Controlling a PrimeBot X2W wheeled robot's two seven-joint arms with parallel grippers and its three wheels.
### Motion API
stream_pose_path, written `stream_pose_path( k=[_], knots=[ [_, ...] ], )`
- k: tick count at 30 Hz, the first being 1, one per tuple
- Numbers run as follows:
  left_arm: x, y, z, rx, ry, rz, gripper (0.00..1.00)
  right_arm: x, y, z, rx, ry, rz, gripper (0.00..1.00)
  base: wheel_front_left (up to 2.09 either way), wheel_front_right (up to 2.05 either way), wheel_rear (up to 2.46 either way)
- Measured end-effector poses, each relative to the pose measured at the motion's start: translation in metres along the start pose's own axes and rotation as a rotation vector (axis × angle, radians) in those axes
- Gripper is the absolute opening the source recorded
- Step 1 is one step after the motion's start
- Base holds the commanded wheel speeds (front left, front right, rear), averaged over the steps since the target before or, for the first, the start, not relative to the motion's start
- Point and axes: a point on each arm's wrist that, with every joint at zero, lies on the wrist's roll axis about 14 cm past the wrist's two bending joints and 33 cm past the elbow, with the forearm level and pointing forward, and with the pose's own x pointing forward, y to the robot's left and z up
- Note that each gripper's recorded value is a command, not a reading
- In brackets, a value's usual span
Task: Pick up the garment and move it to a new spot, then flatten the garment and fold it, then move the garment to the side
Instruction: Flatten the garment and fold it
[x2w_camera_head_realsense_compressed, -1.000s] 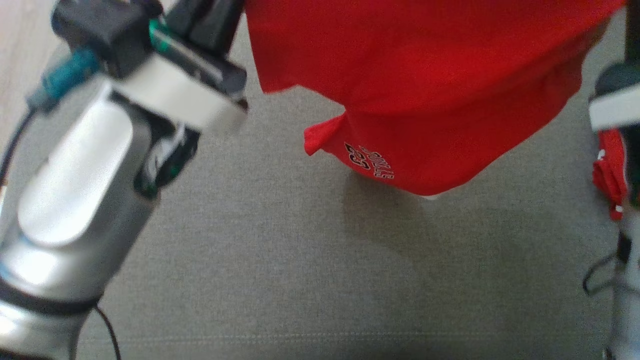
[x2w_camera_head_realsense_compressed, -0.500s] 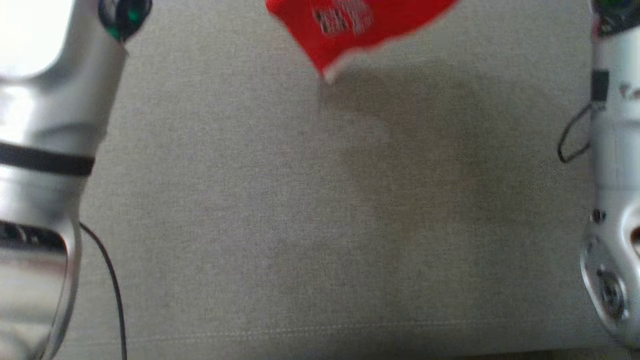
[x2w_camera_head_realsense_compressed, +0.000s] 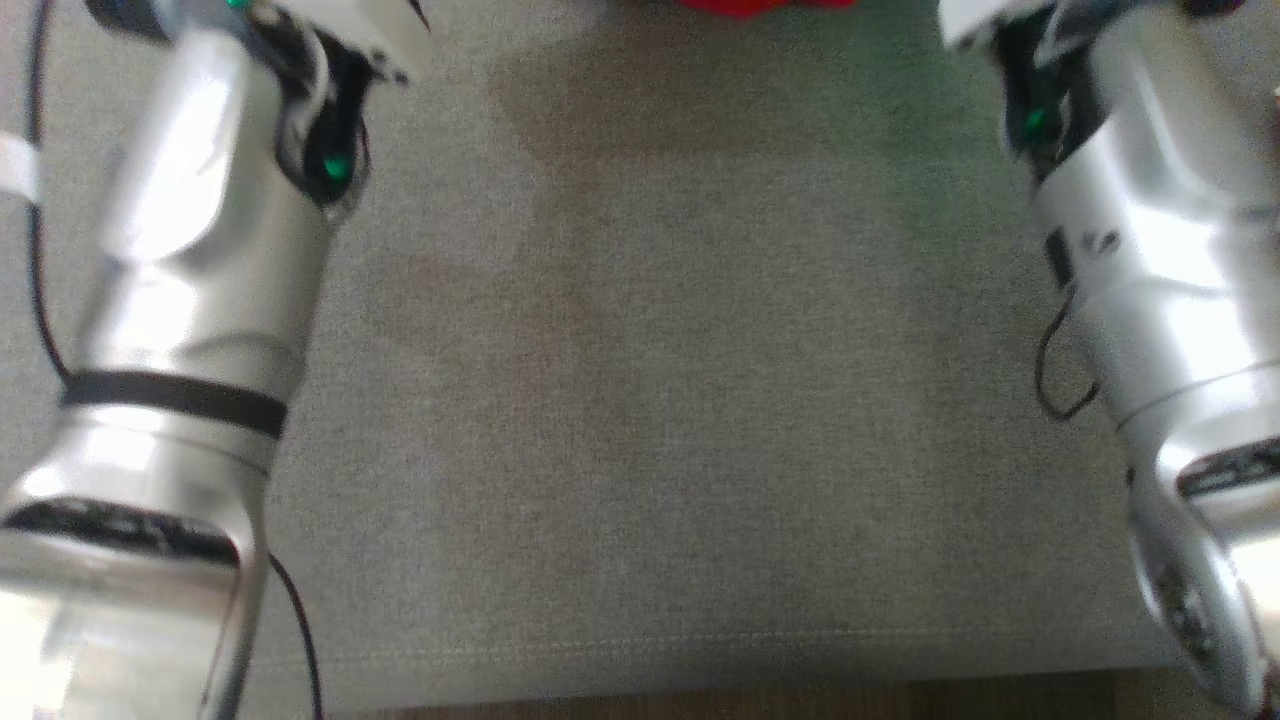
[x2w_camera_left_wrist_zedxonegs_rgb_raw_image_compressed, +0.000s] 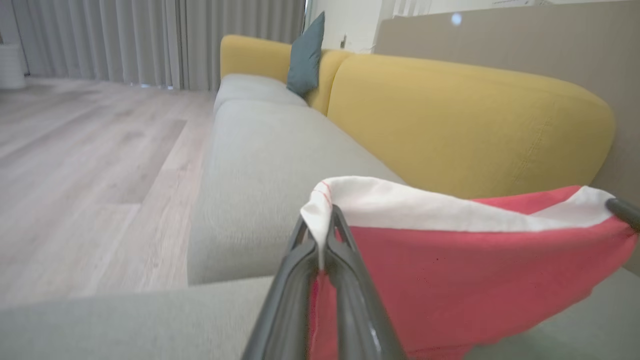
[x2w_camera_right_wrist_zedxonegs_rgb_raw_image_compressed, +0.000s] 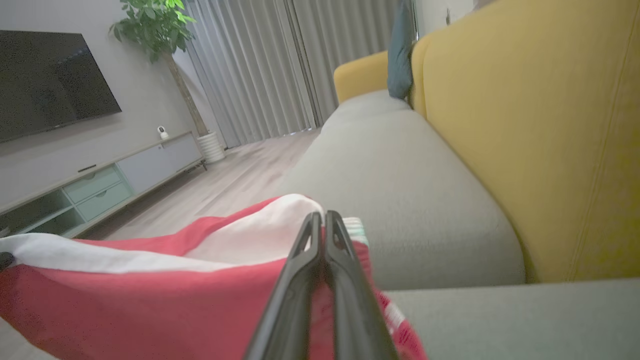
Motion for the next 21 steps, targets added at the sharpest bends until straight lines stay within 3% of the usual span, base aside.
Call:
stream_pose_path(
  k=[6, 11, 21],
  knots=[
    [-0.027, -0.001, -0.056, -0.108, 0.08, 0.036, 0.0, -0.027, 0.0, -0.072, 0.073, 0.113, -0.008, 0.0, 0.0, 0.0, 0.0],
    [-0.063, -0.023, -0.061, -0.142, 0.052, 0.009, 0.0, -0.063, 0.01, -0.071, 0.108, 0.05, 0.006, 0.0, 0.0, 0.0, 0.0],
    [-0.147, -0.065, -0.035, -0.102, -0.03, -0.072, 0.0, -0.172, 0.009, -0.075, 0.125, 0.023, -0.067, 0.0, 0.0, 0.0, 0.0]
  ],
)
